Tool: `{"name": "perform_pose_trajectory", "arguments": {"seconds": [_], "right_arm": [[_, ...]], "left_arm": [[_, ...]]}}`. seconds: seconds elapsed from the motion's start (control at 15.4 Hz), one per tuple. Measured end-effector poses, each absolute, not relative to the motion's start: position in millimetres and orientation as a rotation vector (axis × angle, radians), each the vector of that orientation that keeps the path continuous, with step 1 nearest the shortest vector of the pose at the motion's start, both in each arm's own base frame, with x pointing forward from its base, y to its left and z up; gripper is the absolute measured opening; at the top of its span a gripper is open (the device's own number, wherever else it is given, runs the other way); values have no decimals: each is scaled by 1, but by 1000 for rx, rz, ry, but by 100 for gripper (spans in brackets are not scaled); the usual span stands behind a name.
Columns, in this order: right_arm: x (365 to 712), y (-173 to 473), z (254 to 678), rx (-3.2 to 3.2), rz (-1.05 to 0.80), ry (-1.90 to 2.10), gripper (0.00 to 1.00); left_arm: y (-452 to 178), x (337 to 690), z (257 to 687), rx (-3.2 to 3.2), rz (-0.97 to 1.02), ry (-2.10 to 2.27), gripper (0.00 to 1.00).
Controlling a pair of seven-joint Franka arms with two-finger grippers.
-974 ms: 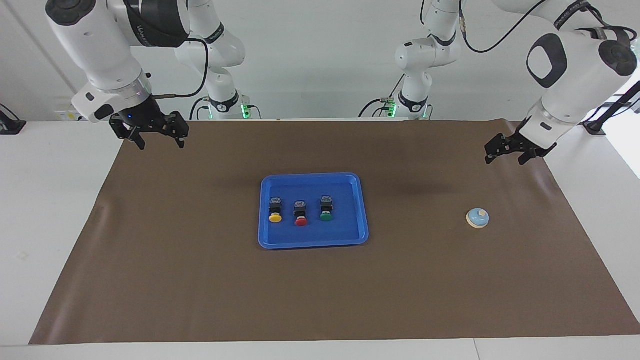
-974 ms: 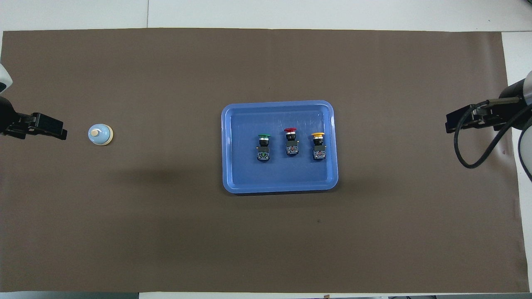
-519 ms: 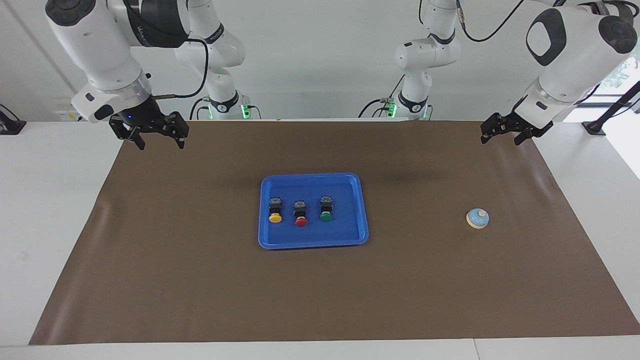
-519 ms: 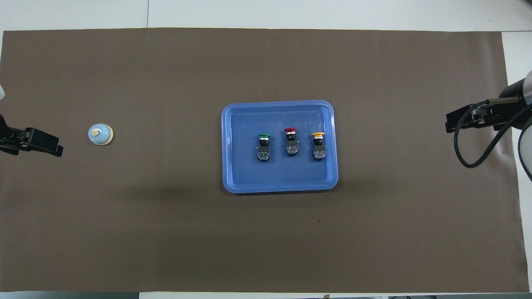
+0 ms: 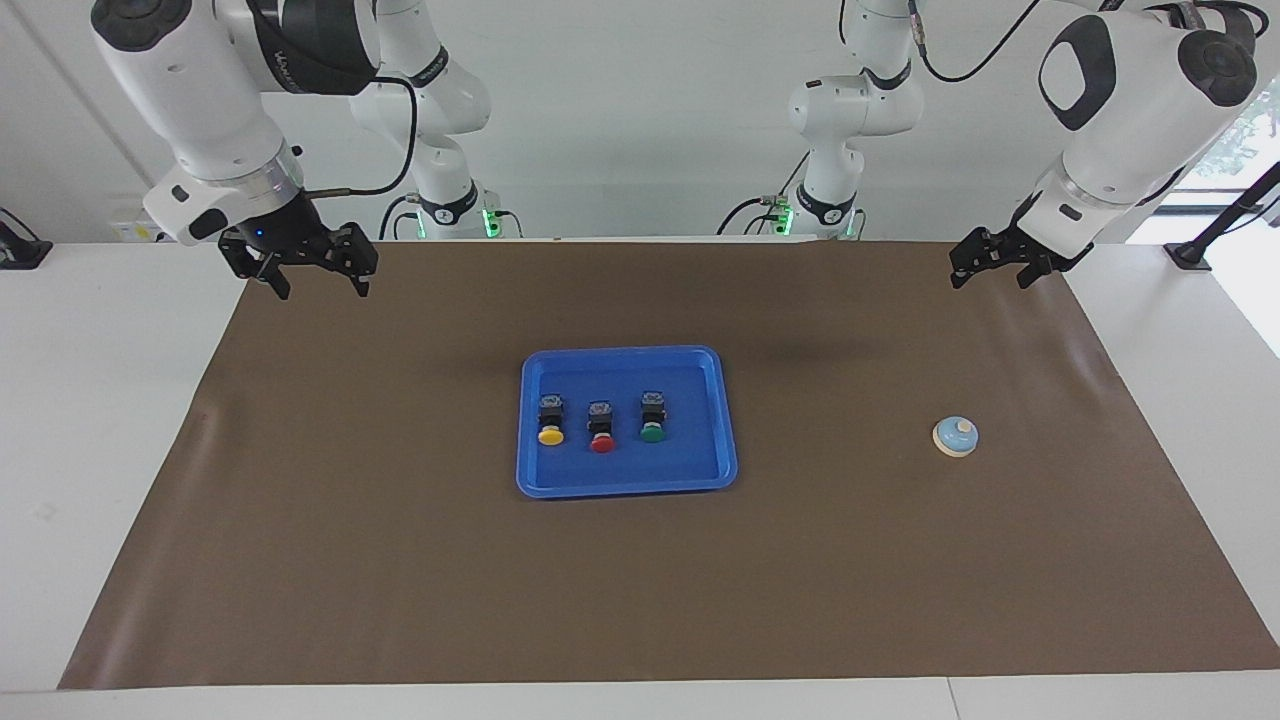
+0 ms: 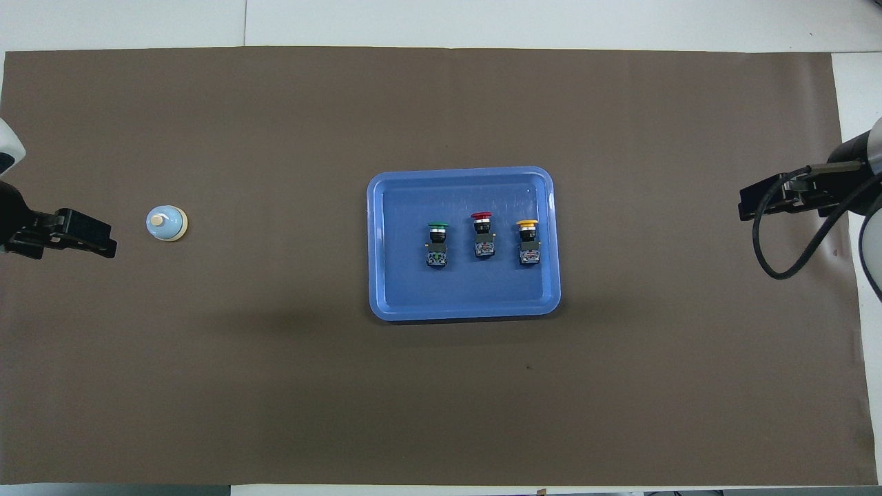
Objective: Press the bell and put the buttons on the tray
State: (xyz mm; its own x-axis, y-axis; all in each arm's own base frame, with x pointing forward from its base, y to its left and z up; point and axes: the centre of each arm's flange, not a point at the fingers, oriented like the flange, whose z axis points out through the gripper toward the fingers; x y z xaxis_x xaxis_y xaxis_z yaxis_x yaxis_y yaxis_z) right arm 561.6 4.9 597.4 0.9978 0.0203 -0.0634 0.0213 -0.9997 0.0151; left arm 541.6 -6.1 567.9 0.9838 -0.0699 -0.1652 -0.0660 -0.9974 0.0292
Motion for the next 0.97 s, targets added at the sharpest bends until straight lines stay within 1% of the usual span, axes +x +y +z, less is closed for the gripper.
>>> {"name": "perform_pose_trajectory", "arguments": {"seconds": [0.71,0.97], "right_arm": [[562,5,597,3124,-99,33,100],[562,5,597,3124,-99,33,100]], "left_arm": [[-14,544,561,3102,-294,-125,100],[-17,547,577,3106,-250,-134,100]]}}
